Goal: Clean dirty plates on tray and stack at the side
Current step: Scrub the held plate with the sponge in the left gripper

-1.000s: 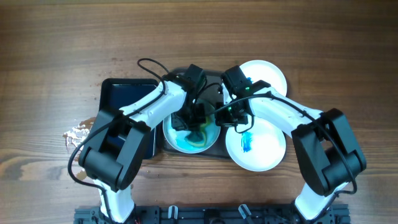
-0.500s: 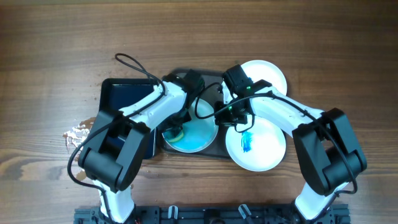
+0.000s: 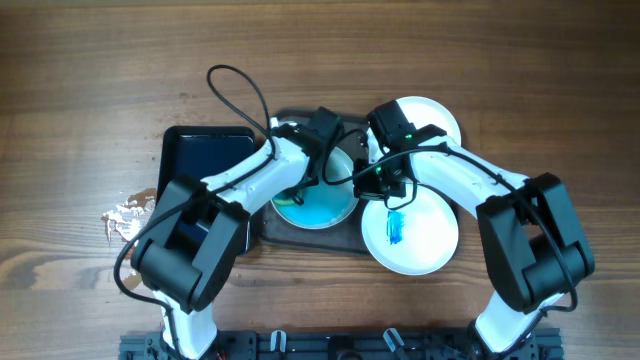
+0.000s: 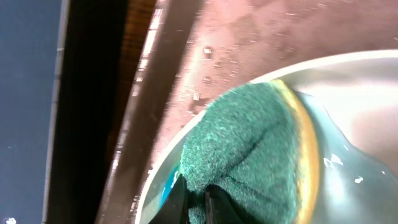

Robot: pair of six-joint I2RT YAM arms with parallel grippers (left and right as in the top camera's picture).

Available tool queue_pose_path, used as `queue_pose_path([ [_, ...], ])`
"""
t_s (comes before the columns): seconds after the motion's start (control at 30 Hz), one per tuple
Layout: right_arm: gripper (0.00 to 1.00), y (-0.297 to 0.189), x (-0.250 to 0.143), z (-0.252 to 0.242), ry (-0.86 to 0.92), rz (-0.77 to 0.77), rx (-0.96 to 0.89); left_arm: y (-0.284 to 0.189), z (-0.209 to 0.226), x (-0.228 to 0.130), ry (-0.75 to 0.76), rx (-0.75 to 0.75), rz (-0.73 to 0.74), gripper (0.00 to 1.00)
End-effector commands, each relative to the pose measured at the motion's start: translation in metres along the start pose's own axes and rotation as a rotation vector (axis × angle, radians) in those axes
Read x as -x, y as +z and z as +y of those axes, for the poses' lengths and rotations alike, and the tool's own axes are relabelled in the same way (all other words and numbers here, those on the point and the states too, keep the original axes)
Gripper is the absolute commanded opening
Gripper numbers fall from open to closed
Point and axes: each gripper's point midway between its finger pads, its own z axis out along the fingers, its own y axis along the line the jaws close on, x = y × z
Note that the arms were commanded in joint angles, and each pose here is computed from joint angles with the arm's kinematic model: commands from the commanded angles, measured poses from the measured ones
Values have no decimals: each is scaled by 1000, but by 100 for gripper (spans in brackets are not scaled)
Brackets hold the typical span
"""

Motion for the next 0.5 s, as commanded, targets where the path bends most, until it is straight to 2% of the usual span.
queue_pose_path([
  [0.0, 4, 8, -2, -22, 10, -1, -99, -13, -41, -5, 74, -110, 11, 4],
  [0.2, 4, 8, -2, -22, 9, -1, -100, -59, -56, 35, 29, -190, -74, 4],
  [0.3, 4, 8, -2, -22, 8, -1, -99, -64, -37, 45, -30, -167, -56, 4],
  [0.47, 4, 8, -2, -22, 2, 0, -100, -52, 17, 42, -104, -52, 47, 4],
])
